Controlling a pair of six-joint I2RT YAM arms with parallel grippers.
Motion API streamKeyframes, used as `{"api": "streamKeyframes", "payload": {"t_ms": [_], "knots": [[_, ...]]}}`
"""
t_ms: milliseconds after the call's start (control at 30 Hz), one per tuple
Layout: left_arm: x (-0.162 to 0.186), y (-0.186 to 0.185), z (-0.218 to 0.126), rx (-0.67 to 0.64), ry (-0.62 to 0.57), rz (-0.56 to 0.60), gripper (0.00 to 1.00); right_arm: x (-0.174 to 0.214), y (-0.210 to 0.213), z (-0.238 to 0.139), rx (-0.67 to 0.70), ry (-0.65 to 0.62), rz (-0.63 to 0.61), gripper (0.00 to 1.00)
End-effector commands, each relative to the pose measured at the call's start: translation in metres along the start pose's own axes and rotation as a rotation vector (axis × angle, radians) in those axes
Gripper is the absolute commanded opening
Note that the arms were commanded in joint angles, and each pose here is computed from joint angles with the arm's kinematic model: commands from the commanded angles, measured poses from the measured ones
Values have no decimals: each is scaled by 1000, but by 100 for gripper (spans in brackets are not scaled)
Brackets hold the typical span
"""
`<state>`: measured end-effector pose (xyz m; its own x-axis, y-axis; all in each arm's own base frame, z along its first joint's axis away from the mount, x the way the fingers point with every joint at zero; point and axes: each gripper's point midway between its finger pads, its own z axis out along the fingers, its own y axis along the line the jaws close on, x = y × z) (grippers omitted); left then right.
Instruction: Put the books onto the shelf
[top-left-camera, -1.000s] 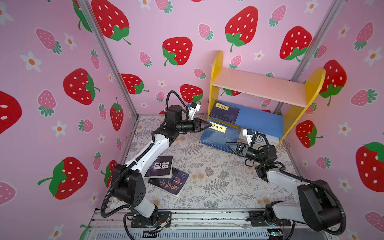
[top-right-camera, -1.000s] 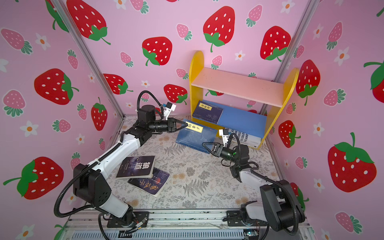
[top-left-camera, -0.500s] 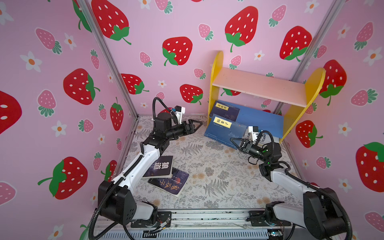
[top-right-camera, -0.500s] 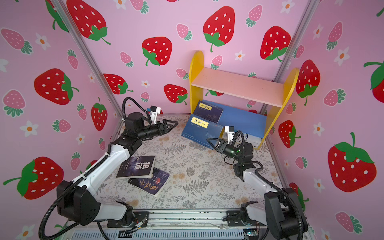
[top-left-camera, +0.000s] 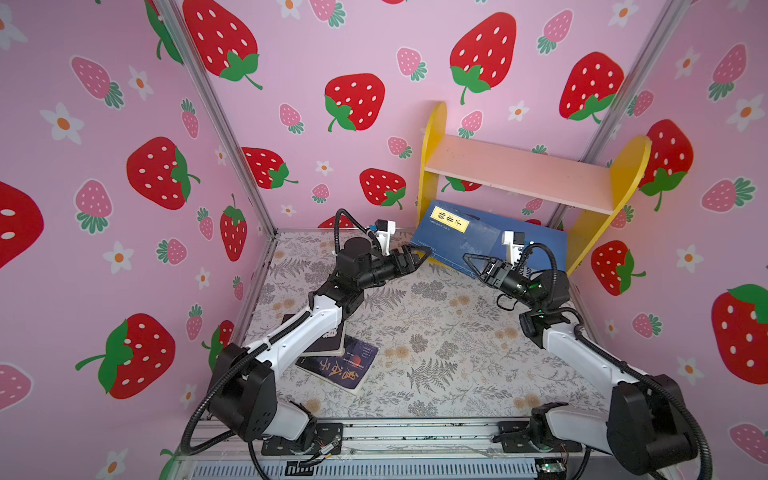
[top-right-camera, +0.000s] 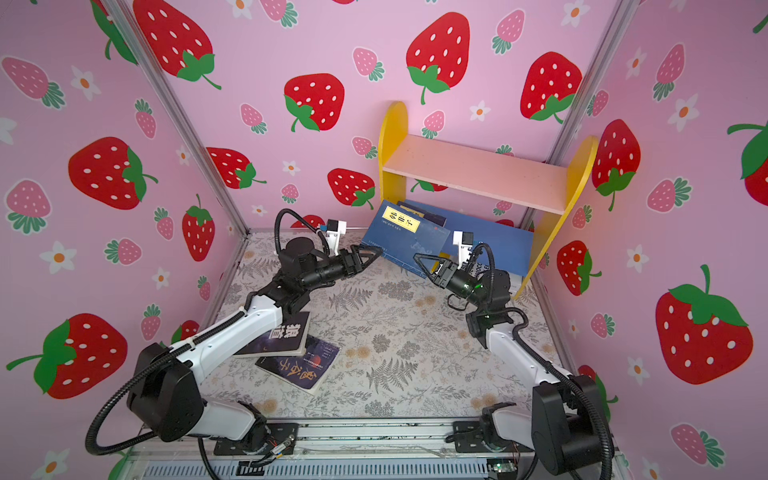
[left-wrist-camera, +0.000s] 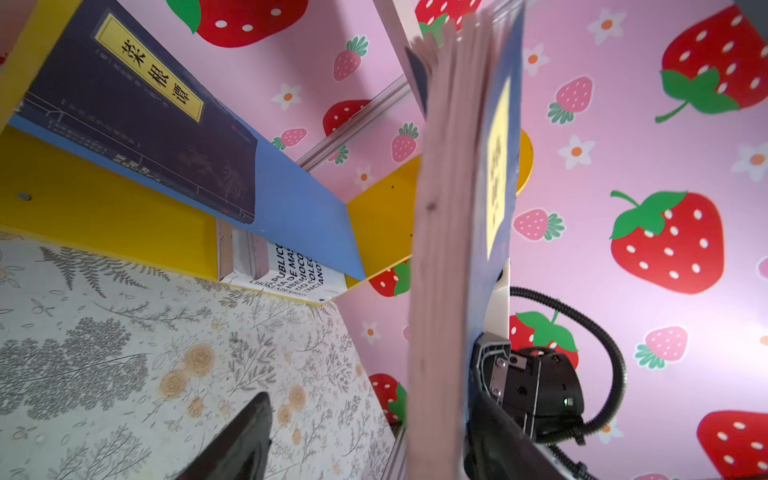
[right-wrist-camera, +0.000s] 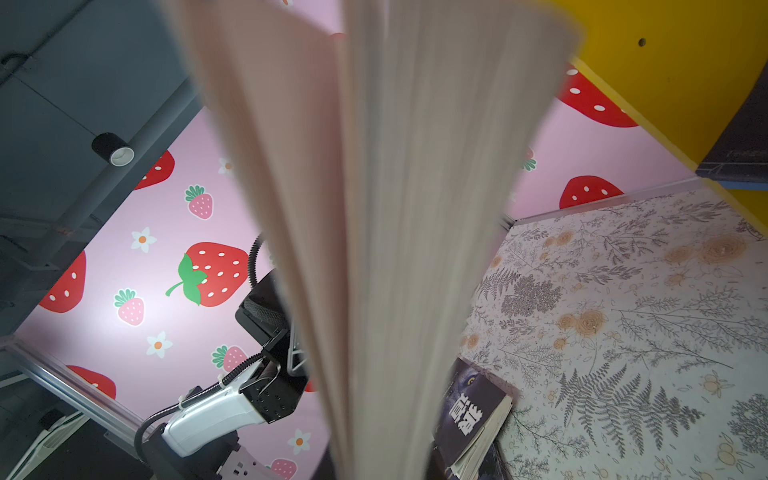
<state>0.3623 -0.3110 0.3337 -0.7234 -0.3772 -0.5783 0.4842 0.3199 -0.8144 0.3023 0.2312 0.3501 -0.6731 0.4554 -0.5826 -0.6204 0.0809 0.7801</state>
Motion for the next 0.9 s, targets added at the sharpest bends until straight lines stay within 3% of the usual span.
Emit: {"api": "streamKeyframes", "payload": {"t_ms": [0, 100, 333, 433, 467, 633, 867], "knots": [[-32, -43, 8, 117, -119, 11, 60, -17, 23, 5, -59, -41, -46, 10], [-34, -41, 15, 123, -147, -12, 43, -18, 19, 7, -48, -46, -38, 11], [-36, -13, 32, 75, -180, -95, 14, -14, -6, 5, 25, -63, -13, 17], [-39, -2, 44, 61, -182, -116, 9, -16, -22, 6, 75, -70, -11, 31], [-41, 1, 48, 59, -186, -122, 0, -17, -29, 6, 99, -77, -13, 38], [-52, 24, 73, 33, -208, -156, 0, -36, -69, -1, 261, -126, -45, 63], [-77, 50, 117, 30, -234, -196, 0, -71, -133, -32, 549, -231, -111, 71]]}}
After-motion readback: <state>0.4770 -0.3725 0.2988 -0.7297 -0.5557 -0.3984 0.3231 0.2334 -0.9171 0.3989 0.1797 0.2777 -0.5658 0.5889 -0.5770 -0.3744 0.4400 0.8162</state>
